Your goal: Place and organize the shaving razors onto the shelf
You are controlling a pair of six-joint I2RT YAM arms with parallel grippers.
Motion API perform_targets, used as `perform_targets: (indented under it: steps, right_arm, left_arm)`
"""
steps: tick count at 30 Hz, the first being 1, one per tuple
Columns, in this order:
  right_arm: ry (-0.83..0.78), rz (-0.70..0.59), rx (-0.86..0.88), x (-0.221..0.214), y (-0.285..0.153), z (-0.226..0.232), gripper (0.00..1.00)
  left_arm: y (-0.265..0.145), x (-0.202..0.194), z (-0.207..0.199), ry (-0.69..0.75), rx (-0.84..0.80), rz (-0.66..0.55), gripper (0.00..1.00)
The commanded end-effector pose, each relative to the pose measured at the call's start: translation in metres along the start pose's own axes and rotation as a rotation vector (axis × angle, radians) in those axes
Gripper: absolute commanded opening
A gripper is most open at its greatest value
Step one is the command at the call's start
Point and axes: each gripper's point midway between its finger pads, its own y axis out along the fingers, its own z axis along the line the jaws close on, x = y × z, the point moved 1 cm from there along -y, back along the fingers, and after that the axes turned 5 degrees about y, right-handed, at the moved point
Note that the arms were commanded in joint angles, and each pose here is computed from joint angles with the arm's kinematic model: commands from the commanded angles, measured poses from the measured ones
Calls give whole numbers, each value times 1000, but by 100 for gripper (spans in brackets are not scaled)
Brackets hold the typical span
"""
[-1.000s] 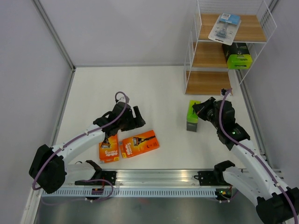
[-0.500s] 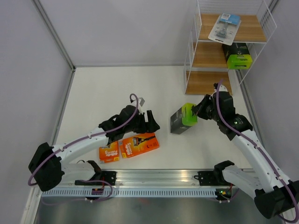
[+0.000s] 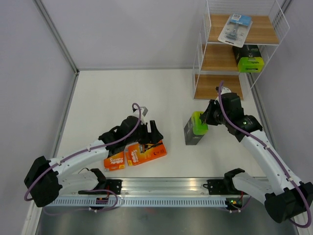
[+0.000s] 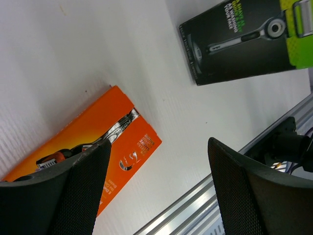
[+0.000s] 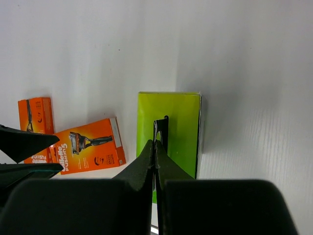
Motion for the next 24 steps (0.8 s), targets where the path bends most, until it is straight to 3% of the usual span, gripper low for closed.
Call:
perform_targets:
  steps: [1, 5, 6, 12, 17, 20, 21, 23, 24]
  right_arm:
    - [-39, -27, 45, 15, -8, 14, 1]
    - [-42, -11, 51, 17, -9, 18, 1]
    - [-46, -5, 45, 18, -10, 18, 7]
    - [-58, 21, 51, 18, -10, 21, 16]
    - [-62, 10, 35, 21, -12, 20, 32]
    - [-78, -2, 25, 27, -20, 21, 50]
    - [-81, -3, 27, 30, -25, 24, 62]
    - [-91, 6, 54, 30, -28, 29, 70]
    - [-94, 7, 67, 31, -31, 32, 82]
  left_arm:
    - [-1, 2, 2, -24, 5, -35, 85]
    - [-1, 6, 2, -6, 8, -48, 85]
    - [-1, 7, 2, -4, 9, -49, 86]
    - [4, 6, 1, 0, 8, -28, 85]
    - [5, 7, -1, 2, 4, -27, 85]
    - [5, 9, -2, 5, 1, -31, 85]
    - [5, 9, -2, 7, 1, -31, 86]
    - [6, 10, -5, 10, -6, -25, 86]
    - [7, 10, -5, 11, -7, -23, 86]
